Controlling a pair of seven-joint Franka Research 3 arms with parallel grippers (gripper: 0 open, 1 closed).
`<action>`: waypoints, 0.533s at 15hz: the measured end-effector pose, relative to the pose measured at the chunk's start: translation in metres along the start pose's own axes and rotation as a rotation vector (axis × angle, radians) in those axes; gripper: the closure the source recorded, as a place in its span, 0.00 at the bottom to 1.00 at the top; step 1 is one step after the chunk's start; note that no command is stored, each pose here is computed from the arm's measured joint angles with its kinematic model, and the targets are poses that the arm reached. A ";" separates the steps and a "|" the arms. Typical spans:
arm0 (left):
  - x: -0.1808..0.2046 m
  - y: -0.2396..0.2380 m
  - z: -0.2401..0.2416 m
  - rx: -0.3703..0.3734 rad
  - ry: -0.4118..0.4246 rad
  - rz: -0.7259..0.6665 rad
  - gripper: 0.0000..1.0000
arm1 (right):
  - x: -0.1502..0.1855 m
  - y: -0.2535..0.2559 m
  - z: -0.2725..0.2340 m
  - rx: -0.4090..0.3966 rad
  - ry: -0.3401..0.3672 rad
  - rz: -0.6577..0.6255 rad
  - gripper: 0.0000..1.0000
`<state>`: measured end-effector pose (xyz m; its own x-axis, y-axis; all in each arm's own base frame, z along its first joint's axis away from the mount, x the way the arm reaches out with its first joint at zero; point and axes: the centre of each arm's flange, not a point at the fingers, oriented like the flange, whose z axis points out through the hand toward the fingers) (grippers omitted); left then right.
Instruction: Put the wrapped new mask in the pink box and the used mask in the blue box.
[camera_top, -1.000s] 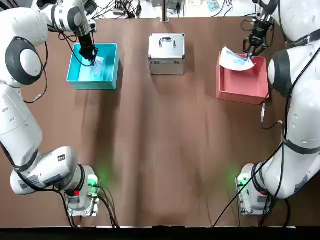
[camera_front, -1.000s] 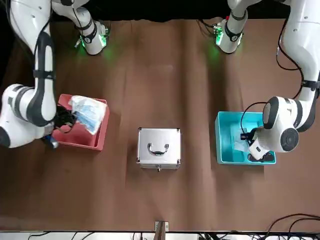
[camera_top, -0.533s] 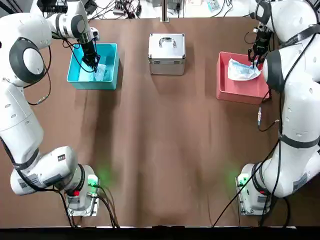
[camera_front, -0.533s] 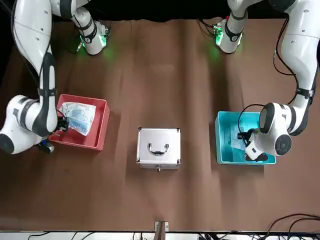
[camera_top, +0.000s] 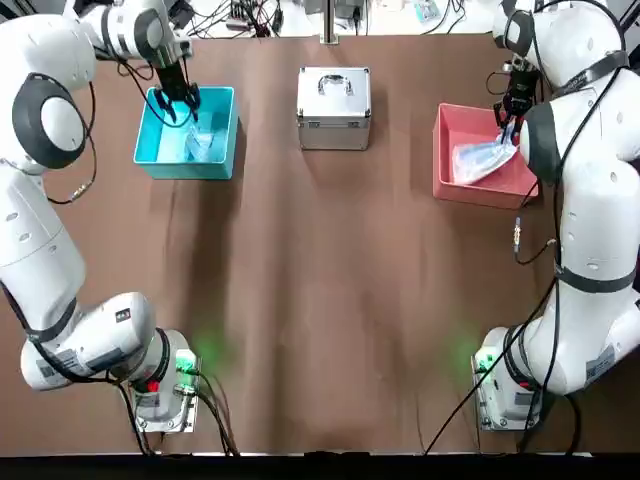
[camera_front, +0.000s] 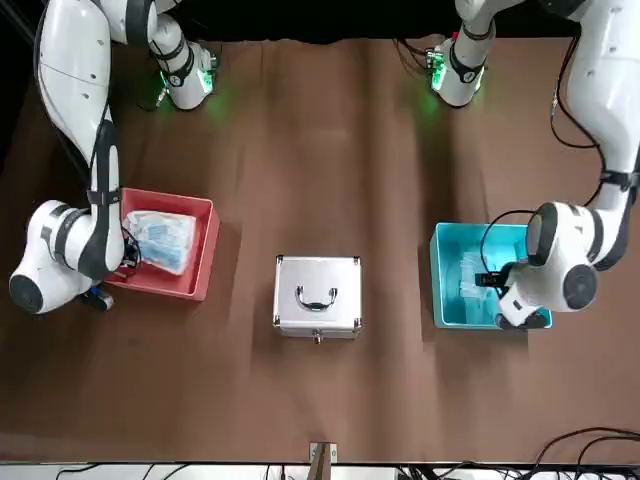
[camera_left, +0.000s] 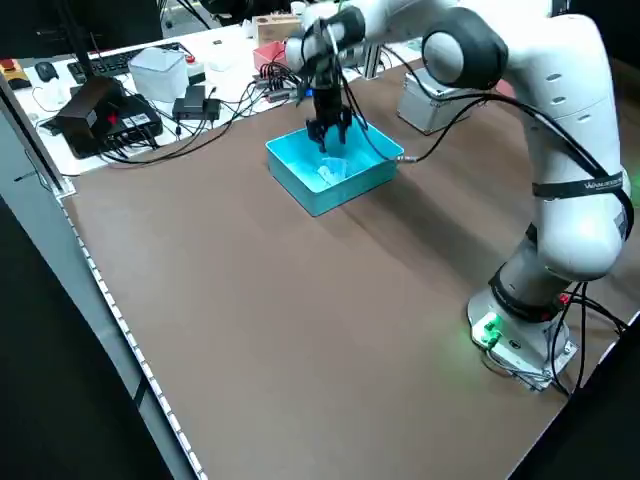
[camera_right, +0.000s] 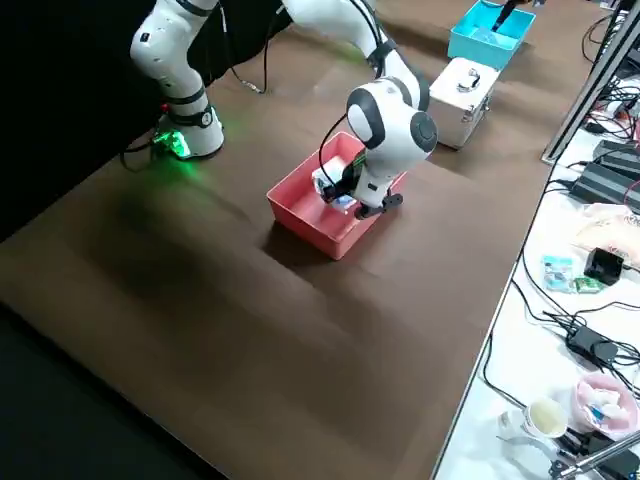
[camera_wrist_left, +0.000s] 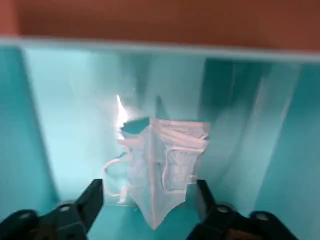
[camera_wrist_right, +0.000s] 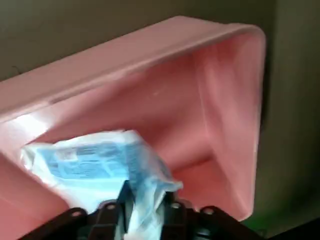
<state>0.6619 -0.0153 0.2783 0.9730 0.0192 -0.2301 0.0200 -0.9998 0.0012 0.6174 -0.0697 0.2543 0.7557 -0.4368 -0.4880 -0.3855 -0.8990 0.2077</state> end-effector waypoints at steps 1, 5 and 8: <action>-0.002 -0.002 -0.024 0.008 0.039 -0.003 0.08 | 0.000 -0.002 0.000 0.000 0.001 -0.005 0.64; -0.026 -0.013 -0.102 0.047 0.114 -0.026 0.00 | 0.000 -0.005 -0.004 0.000 0.010 -0.015 0.51; -0.053 0.001 -0.152 0.077 0.099 -0.014 0.00 | -0.002 -0.010 -0.026 0.008 0.054 -0.064 0.50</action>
<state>0.6459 -0.0167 0.4388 0.9908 0.0298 -0.1324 0.0197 -0.9969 -0.0767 0.6335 -0.0606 0.2749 0.8063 -0.3798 -0.4534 -0.3396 -0.9249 0.1709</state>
